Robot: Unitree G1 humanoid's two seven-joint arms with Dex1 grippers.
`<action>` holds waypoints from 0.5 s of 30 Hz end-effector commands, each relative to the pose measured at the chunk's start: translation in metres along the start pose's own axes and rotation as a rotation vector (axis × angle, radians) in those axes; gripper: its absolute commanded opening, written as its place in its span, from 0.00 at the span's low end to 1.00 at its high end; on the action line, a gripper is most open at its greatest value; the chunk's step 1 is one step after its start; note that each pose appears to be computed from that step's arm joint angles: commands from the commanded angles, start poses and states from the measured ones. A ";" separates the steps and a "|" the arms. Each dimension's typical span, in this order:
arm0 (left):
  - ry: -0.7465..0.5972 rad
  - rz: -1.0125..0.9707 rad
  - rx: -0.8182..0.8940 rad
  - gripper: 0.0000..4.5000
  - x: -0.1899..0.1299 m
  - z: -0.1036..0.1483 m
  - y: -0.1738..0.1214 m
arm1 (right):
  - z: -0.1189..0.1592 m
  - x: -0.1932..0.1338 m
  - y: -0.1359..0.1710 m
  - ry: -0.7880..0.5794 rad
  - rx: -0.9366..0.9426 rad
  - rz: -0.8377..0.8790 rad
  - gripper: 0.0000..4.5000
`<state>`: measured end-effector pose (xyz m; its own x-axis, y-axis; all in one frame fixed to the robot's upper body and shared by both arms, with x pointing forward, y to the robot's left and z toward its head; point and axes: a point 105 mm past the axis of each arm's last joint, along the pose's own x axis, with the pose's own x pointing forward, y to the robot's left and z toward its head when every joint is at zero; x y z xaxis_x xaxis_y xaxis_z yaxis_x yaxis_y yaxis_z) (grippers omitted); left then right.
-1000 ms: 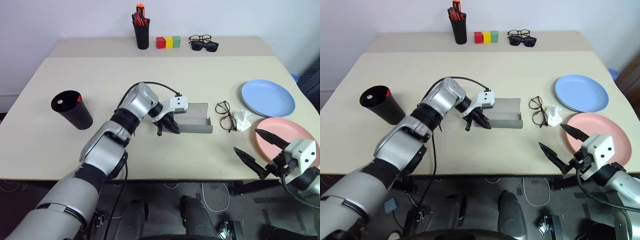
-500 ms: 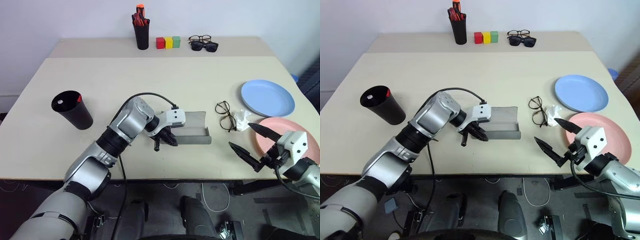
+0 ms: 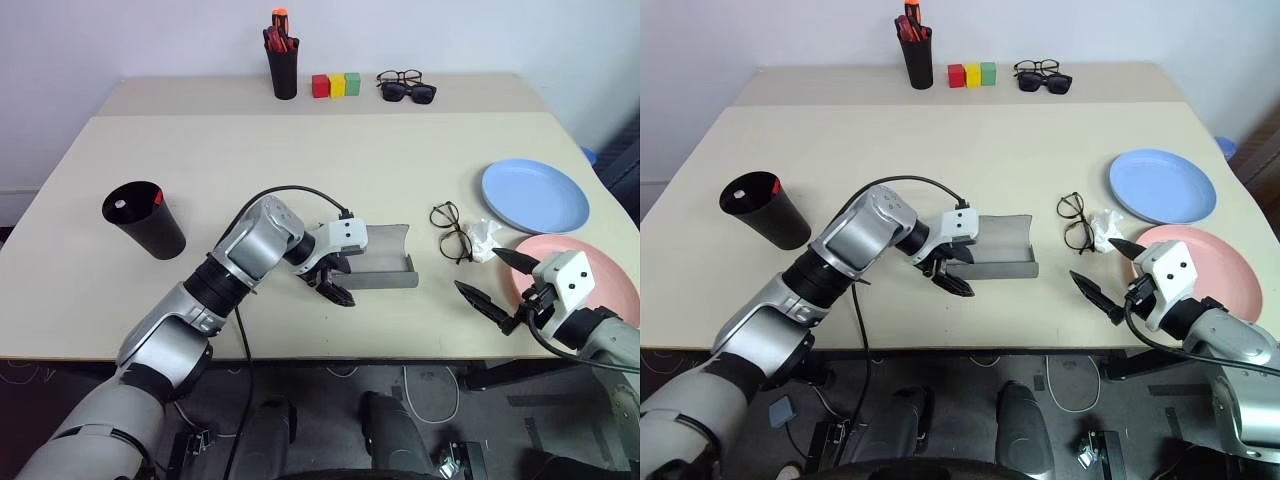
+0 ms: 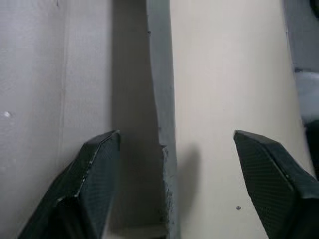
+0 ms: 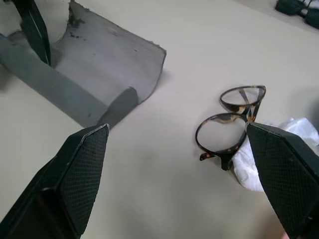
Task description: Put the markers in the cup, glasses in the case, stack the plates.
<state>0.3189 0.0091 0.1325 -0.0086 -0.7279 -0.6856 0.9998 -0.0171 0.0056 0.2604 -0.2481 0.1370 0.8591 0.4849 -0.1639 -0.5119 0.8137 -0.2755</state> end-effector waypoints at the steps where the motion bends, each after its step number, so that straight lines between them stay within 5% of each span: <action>1: -0.241 0.125 0.097 0.85 -0.028 0.036 0.006 | 0.006 0.002 -0.018 -0.015 -0.039 -0.075 1.00; 5: -0.487 0.261 0.277 0.85 -0.064 0.049 -0.002 | -0.003 0.013 -0.031 0.042 0.008 -0.019 1.00; 15: -0.606 0.148 0.308 0.85 -0.097 0.029 -0.039 | 0.005 0.049 -0.064 0.041 0.131 0.167 1.00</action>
<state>0.2892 0.0571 0.2075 0.0558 -0.9847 -0.1653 0.9546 0.0041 0.2977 0.3297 -0.2749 0.1399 0.7742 0.5808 -0.2518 -0.6200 0.7759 -0.1167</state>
